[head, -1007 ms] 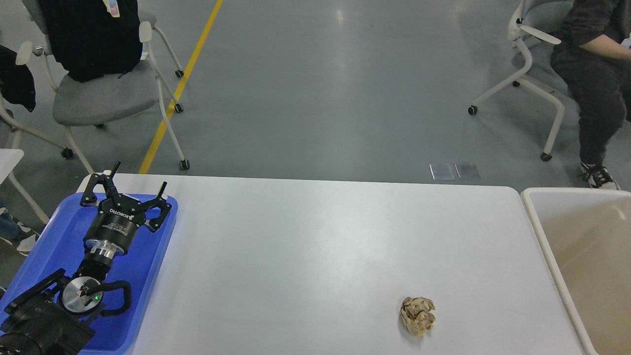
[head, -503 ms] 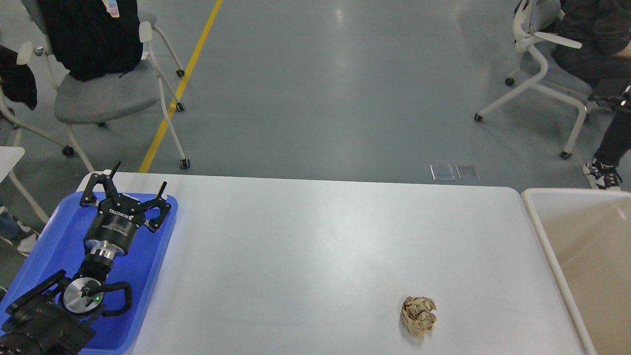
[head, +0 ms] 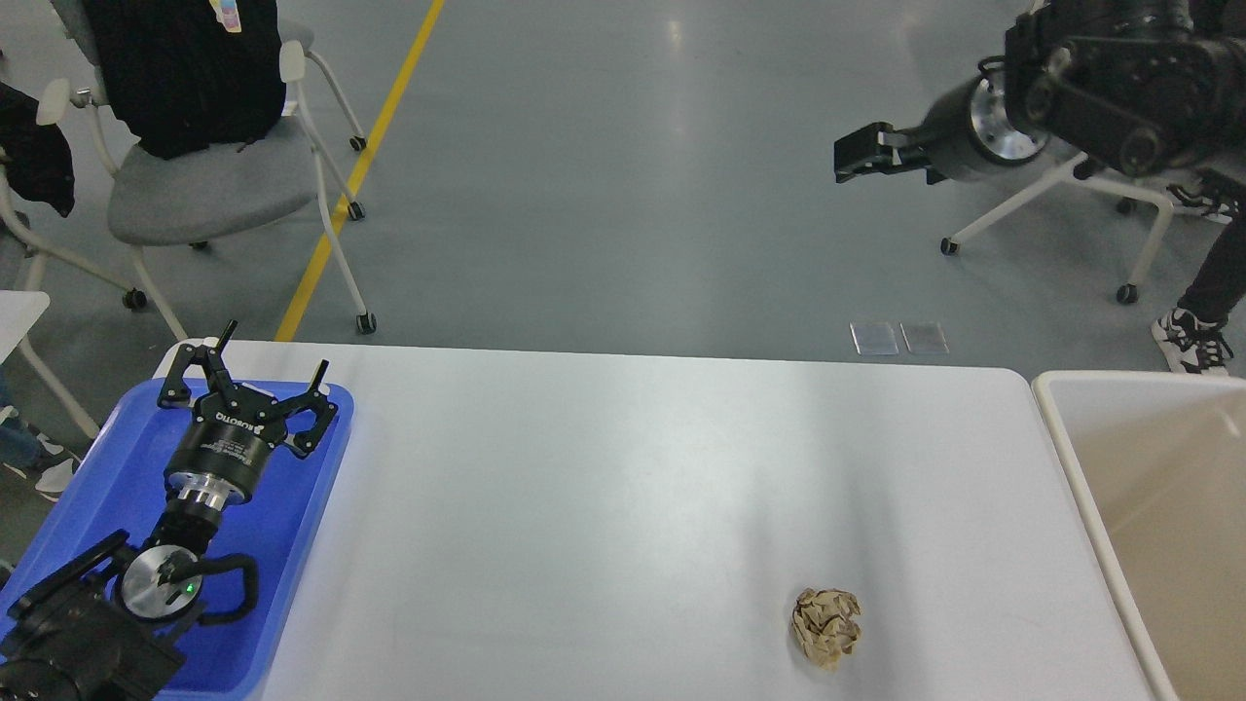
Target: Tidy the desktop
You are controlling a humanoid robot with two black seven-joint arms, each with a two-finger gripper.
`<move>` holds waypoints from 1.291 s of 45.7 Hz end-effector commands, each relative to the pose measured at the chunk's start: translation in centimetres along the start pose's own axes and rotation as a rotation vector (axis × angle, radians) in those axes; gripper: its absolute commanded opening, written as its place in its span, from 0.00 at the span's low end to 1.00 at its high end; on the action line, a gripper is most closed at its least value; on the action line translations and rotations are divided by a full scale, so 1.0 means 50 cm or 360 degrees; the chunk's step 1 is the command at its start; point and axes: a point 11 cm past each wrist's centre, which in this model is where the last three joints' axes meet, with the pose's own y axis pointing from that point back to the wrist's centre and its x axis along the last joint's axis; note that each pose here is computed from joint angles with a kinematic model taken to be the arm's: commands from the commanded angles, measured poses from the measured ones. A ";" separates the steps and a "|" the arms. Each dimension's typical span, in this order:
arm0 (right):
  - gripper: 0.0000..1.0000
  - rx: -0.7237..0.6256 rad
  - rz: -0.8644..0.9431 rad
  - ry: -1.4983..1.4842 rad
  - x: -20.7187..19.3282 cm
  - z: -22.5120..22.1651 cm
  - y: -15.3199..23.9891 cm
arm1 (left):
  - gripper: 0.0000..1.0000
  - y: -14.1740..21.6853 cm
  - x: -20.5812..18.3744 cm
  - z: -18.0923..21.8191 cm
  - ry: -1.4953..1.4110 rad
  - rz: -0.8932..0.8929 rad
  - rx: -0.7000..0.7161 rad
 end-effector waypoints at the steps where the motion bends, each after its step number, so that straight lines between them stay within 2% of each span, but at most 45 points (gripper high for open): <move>1: 1.00 -0.0218 -0.0229 0.0153 -0.048 -0.116 -0.009 | 0.99 0.000 0.000 0.000 -0.0001 0.0001 -0.0001; 9: 1.00 -0.0302 -0.0516 0.0263 -0.111 -0.101 0.003 | 0.99 0.000 -0.001 0.000 0.0001 -0.0001 0.0000; 19: 1.00 -0.0442 -0.0602 0.0261 -0.130 -0.035 0.013 | 0.99 0.000 0.001 0.002 -0.0003 0.0001 -0.0001; 26: 1.00 -0.0459 -0.0676 0.0137 -0.158 0.034 0.035 | 0.99 0.000 0.001 0.002 -0.0003 0.0001 -0.0001; 44: 1.00 -0.0545 -0.0902 -0.0406 -0.296 0.221 0.126 | 0.99 0.000 0.001 0.002 -0.0003 0.0001 -0.0001; 59: 1.00 -0.0471 -0.1019 -0.0642 -0.388 0.263 0.177 | 0.99 0.000 0.001 0.002 -0.0003 0.0001 -0.0001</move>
